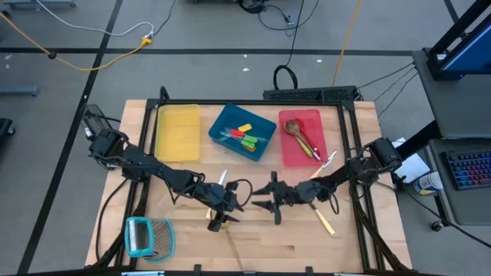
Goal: Pick & Place Kitchen Items
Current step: Put the golden spoon into the pink bin
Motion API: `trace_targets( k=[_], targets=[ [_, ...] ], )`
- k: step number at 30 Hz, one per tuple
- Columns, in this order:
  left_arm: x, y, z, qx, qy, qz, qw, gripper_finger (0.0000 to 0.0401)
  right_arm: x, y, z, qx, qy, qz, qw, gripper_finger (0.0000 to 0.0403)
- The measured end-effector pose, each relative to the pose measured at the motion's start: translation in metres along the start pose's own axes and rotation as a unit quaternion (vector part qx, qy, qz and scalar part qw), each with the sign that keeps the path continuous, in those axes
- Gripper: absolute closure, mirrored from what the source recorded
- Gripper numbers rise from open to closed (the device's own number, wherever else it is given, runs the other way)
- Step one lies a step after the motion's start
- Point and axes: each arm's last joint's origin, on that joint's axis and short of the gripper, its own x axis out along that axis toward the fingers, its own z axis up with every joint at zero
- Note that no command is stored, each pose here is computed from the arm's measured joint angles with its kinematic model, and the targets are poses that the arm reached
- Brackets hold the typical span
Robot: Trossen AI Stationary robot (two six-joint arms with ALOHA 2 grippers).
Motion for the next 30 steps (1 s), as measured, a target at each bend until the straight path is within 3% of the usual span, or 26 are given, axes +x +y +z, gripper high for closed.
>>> trace_targets(
  k=[7, 16, 18, 22, 26, 30],
  targets=[
    [-0.001, 0.001, 0.011, 0.005, -0.059, 0.019, 0.998, 0.0215, -0.008, 0.023, -0.005, -0.001, 0.009, 0.033, 0.999, 0.0261],
    [-0.001, 0.001, 0.014, -0.013, -0.075, 0.028, 0.997, 0.0215, -0.015, 0.033, -0.012, -0.009, 0.011, -0.034, 0.999, 0.0261],
    [0.000, -0.003, 0.011, 0.006, -0.056, -0.003, 0.998, 0.0215, -0.015, 0.033, -0.011, -0.004, 0.009, -0.041, 0.999, 0.0261],
    [0.005, -0.026, -0.004, 0.097, 0.003, -0.069, 0.993, 0.0215, -0.015, 0.032, -0.012, -0.003, 0.011, -0.043, 0.999, 0.0261],
    [0.017, -0.044, -0.022, 0.156, 0.043, -0.046, 0.986, 0.0215, -0.014, 0.029, -0.012, -0.006, 0.013, -0.050, 0.999, 0.0261],
    [0.034, -0.051, -0.040, 0.160, 0.067, -0.050, 0.984, 0.0215, -0.013, 0.027, -0.011, -0.007, 0.012, -0.055, 0.998, 0.0261]
  ],
)
